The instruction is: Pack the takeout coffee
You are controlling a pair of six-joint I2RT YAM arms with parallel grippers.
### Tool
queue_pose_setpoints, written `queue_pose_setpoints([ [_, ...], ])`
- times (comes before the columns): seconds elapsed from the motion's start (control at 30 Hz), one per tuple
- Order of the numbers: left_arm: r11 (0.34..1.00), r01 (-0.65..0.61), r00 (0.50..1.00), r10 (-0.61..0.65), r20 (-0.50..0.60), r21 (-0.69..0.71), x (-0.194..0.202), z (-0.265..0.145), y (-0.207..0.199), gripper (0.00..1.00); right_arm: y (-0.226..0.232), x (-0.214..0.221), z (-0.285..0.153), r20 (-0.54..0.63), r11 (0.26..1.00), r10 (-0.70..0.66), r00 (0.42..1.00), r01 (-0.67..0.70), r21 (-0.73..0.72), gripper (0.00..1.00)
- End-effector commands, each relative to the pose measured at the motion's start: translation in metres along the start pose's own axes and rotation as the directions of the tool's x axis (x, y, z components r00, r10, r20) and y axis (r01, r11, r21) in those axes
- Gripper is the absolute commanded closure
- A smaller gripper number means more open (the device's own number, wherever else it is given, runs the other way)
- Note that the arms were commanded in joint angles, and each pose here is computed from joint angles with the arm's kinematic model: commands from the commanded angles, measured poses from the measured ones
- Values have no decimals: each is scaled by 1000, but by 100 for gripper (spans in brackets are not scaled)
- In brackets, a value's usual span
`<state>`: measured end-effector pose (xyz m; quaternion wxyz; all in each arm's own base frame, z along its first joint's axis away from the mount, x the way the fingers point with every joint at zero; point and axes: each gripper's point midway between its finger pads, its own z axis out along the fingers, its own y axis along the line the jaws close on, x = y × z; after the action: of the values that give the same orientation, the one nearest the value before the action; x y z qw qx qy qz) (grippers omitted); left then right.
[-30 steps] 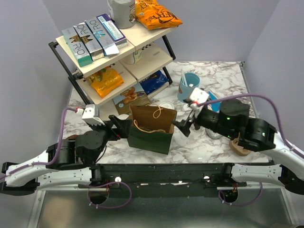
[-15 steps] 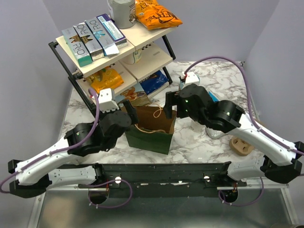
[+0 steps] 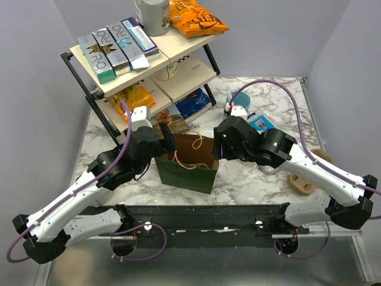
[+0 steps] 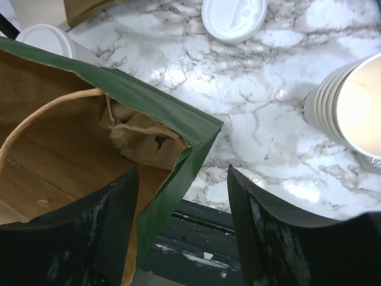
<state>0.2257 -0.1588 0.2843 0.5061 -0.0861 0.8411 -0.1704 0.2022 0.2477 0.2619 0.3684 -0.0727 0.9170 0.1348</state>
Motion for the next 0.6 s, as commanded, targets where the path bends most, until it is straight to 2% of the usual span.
queue_pose_setpoints([
  [0.0, 998, -28, 999, 30, -35, 63, 8, 7, -13, 1, -8, 4, 9, 4, 999, 33, 999, -33, 43, 37],
  [0.03, 999, -19, 999, 20, -33, 43, 9, 8, -10, 1, -8, 2, 11, 8, 998, 33, 999, -33, 51, 47],
  [0.1, 999, -29, 999, 29, -30, 21, 10, 12, -6, 1, -10, -7, 13, 53, 997, 43, 998, -46, 69, 56],
  [0.13, 999, -32, 999, 32, -30, 9, 12, 13, -4, 1, -11, -12, 12, 77, 997, 38, 996, -44, 70, 68],
  [0.23, 999, -39, 999, 39, -27, 19, 11, 17, -10, 1, -12, -31, 11, 161, 997, 27, 987, -39, 71, 90],
  [0.3, 997, -61, 998, 62, -17, 40, 8, 18, -14, 1, -8, -46, 8, 224, 998, 26, 974, -37, 45, 91],
  [0.37, 989, -86, 996, 87, 4, 124, 0, 15, -31, 1, -13, -52, 7, 265, 999, -22, 964, 8, 53, 92],
  [0.43, 965, -170, 985, 162, 57, 200, -10, 10, -42, 1, -9, -65, 5, 331, 998, -65, 942, 58, 31, 99],
  [0.47, 952, -197, 980, 185, 71, 233, -13, 7, -47, 1, -10, -60, 11, 338, 995, -104, 935, 97, 37, 99],
  [0.5, 932, -233, 972, 217, 88, 278, -15, 1, -53, 1, -4, -75, 4, 418, 995, -83, 905, 96, -10, 99],
  [0.57, 895, -280, 959, 248, 133, 347, -19, -5, -64, 1, -3, -67, 9, 435, 987, -134, 891, 161, -27, 99],
])
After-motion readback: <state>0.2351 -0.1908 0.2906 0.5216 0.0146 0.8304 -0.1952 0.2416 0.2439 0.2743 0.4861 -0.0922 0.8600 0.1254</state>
